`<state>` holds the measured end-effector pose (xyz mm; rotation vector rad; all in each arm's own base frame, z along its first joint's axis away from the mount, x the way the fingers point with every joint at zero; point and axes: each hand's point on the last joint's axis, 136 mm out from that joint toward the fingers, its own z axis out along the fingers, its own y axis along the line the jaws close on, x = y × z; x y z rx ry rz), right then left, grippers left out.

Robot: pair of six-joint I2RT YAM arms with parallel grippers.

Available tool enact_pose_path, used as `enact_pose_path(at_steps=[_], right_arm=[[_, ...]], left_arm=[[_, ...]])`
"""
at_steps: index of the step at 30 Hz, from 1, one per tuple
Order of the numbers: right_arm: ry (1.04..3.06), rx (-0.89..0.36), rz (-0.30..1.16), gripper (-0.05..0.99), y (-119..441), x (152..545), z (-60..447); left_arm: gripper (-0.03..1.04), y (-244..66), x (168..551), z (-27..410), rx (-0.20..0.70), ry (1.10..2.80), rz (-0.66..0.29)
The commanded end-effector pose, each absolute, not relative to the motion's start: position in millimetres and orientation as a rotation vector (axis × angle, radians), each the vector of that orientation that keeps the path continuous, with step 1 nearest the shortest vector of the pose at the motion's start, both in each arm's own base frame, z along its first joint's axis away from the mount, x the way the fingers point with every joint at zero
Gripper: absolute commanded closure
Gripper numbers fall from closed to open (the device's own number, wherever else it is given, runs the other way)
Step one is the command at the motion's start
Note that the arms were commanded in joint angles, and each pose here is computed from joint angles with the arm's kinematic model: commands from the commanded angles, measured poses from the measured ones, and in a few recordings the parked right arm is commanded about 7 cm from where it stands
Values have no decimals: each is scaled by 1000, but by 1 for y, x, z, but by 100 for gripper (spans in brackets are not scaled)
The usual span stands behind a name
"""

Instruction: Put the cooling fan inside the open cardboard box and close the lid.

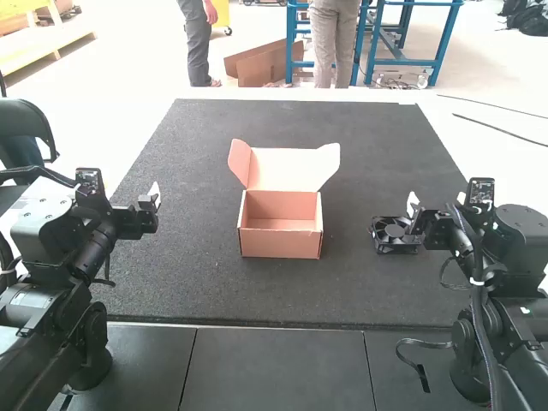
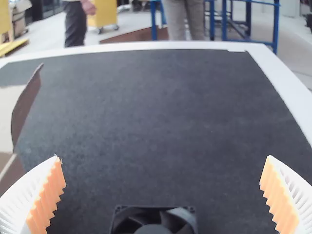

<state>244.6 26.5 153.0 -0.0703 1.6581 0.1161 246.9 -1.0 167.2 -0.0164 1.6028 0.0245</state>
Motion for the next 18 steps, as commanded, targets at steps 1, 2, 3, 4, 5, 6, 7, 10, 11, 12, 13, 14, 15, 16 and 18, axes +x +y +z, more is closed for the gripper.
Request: enact_pose_path(at_steps=[1,2,3,4,5,6,7,10,11,12,13,14,15,16,18], right_arm=[[1655,-49,97,2,21,245,153],[1655,-49,97,2,21,245,153],[1655,-49,97,2,21,245,153],[1655,-49,97,2,21,245,153],[1655,-49,97,2,21,245,153],[1655,-49,97,2,21,245,153],[1655,-49,97,2,21,245,153],[1655,-49,97,2,21,245,153],[1655,-51,98,2,22,245,153],[1655,-49,97,2,21,245,153],[1655,-51,98,2,22,245,153],[1655,-49,97,2,21,245,153],[1655,-49,97,2,21,245,153],[1655,-49,97,2,21,245,153],[1655,-49,97,2,21,245,153]], left_arm=[[4,1,247,169,-15,1588,38],[4,1,247,170,-26,1584,27],[4,0,247,170,-24,1584,27],[4,0,247,170,-24,1584,27],[4,0,247,170,-25,1584,26],[4,0,247,170,-25,1584,26],[4,0,247,170,-25,1583,25],[4,0,247,170,-25,1584,26],[4,0,247,170,-25,1584,26],[4,0,247,170,-25,1583,25],[4,0,247,170,-25,1584,26],[4,0,247,170,-25,1584,26],[4,0,247,170,-25,1584,26],[4,0,247,170,-25,1584,26],[4,0,247,170,-25,1584,26]])
